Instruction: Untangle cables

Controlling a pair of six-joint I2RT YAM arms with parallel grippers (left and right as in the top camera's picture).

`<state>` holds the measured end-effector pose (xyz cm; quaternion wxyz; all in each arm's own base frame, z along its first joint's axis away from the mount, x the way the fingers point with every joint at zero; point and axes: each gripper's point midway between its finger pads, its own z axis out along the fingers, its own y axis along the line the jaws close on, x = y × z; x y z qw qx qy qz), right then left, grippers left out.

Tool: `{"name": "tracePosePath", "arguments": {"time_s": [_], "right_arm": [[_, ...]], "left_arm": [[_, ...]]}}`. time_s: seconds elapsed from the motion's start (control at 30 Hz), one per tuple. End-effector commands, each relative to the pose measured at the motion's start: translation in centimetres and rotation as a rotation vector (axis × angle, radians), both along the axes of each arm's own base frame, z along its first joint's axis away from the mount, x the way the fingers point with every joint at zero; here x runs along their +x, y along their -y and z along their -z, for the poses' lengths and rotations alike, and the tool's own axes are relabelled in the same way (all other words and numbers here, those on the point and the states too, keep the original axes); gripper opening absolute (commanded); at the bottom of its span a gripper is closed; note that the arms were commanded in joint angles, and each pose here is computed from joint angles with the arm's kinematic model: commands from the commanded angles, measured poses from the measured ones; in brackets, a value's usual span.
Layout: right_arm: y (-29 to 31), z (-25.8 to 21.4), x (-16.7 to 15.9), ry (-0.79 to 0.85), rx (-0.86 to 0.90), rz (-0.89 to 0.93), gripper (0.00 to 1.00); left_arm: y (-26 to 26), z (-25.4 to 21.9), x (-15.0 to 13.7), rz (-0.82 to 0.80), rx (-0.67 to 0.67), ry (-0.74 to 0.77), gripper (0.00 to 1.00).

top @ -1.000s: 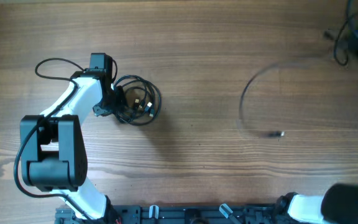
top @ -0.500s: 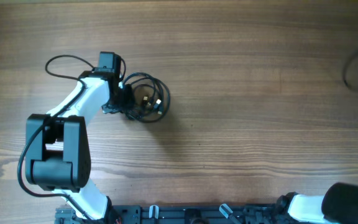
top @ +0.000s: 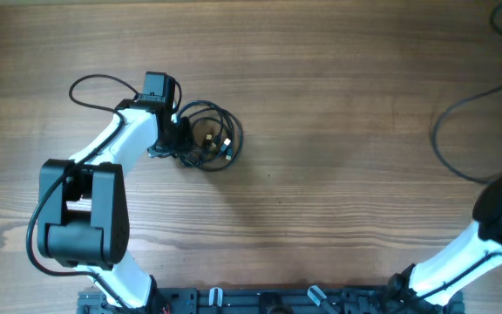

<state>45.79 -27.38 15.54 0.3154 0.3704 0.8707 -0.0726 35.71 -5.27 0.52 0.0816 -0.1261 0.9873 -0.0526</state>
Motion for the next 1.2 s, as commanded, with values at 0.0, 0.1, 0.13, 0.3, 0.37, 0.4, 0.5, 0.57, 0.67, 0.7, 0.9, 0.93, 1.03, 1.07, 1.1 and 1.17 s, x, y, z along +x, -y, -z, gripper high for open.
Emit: {"name": "tracePosePath", "arguments": {"time_s": [0.0, 0.1, 0.13, 0.3, 0.37, 0.4, 0.5, 0.57, 0.67, 0.7, 0.9, 0.93, 1.03, 1.07, 1.1, 1.17], "right_arm": [[-1.9, 1.1, 2.1, 0.072, 0.109, -0.086, 0.19], [-1.5, 0.3, 3.0, 0.101, 0.055, -0.128, 0.75], [-1.4, 0.2, 3.1, 0.100, 0.043, -0.141, 1.00], [-1.4, 0.1, 3.1, 0.095, 0.026, -0.166, 1.00], [-2.2, 0.3, 3.2, 0.102, 0.062, -0.192, 1.00], [-2.8, 0.5, 3.2, 0.103, 0.089, -0.209, 1.00], [-6.0, 0.8, 3.3, 0.121, 0.226, -0.303, 0.94], [-7.8, 1.3, 2.8, 0.106, 0.304, -0.334, 0.91], [-10.2, 2.3, 1.4, 0.035, 0.401, -0.355, 0.90], [-11.0, 2.8, 0.9, 0.009, 0.425, -0.359, 0.89], [-18.5, 6.2, -1.5, -0.166, 0.553, -0.450, 0.94], [-21.0, 7.3, -2.6, -0.229, 0.585, -0.478, 0.96], [-24.6, 9.2, -4.2, -0.313, 0.617, -0.530, 0.98], [-25.8, 9.9, -4.8, -0.342, 0.625, -0.550, 0.99], [-27.0, 10.6, -5.3, -0.365, 0.629, -0.572, 0.99], [-29.8, 12.0, -6.6, -0.414, 0.634, -0.625, 1.00]], "left_arm": [[0.4, 0.5, -0.2, 0.022, -0.011, -0.012, 0.22], [0.4, 0.5, -0.2, 0.022, -0.011, -0.012, 0.23], [0.4, 0.5, -0.2, 0.022, -0.011, -0.011, 0.23], [0.4, 0.5, -0.2, 0.022, -0.011, -0.010, 0.26], [0.4, 0.5, -0.2, 0.022, -0.011, -0.010, 0.27], [0.4, 0.5, -0.2, 0.022, -0.012, -0.010, 0.27], [0.4, 0.5, 0.0, 0.022, -0.012, -0.004, 0.20], [0.4, 0.4, 0.1, 0.022, -0.013, 0.003, 0.14], [0.5, 0.4, 0.2, 0.025, -0.018, 0.005, 0.11], [0.8, 0.4, 0.1, 0.029, -0.033, 0.003, 0.11], [4.4, -0.4, -0.2, 0.172, -0.228, 0.012, 0.11], [4.8, -0.5, -0.3, 0.176, -0.250, 0.011, 0.11], [6.5, -1.3, -0.6, 0.269, -0.347, 0.027, 0.10], [7.3, -1.7, -0.8, 0.300, -0.392, 0.035, 0.10], [7.9, -2.2, -0.9, 0.325, -0.435, 0.043, 0.10], [9.2, -3.3, -1.2, 0.383, -0.524, 0.064, 0.10]]}}
